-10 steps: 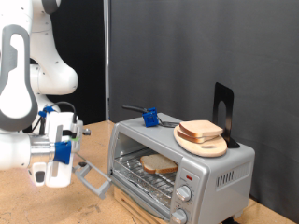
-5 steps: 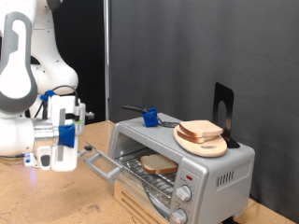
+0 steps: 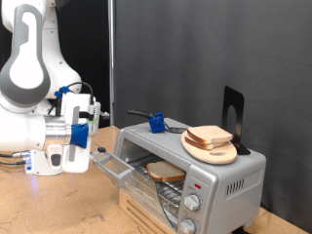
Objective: Make a piece of toast with the oven
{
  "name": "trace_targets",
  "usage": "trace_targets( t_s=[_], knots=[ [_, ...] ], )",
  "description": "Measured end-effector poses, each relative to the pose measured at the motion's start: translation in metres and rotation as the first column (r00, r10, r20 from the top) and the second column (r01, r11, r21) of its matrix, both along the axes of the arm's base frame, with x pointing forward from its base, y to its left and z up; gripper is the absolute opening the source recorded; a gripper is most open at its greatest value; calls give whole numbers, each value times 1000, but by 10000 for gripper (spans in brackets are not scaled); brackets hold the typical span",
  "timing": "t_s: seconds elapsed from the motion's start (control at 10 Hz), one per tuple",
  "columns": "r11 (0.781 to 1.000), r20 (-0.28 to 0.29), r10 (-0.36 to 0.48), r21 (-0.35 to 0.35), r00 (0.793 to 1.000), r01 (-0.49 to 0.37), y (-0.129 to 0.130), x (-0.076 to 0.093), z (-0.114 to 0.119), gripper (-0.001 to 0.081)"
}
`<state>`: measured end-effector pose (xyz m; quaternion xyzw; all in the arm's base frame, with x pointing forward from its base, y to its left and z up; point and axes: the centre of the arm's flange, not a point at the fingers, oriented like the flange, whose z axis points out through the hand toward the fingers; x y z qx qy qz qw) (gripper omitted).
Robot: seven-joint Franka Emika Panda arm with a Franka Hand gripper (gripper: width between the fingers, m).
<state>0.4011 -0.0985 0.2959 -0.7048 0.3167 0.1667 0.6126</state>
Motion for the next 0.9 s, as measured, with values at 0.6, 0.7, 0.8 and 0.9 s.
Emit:
trace_targets(
  t_s=[0.6, 0.7, 0.8, 0.9],
  knots=[
    [998, -7, 68, 13, 998, -68, 41, 0, -2, 682],
    [997, -14, 77, 24, 997, -76, 53, -2, -5, 682],
    [996, -20, 82, 31, 996, -81, 63, -4, -7, 682],
    [996, -25, 86, 36, 996, -85, 72, -5, -9, 682]
  ],
)
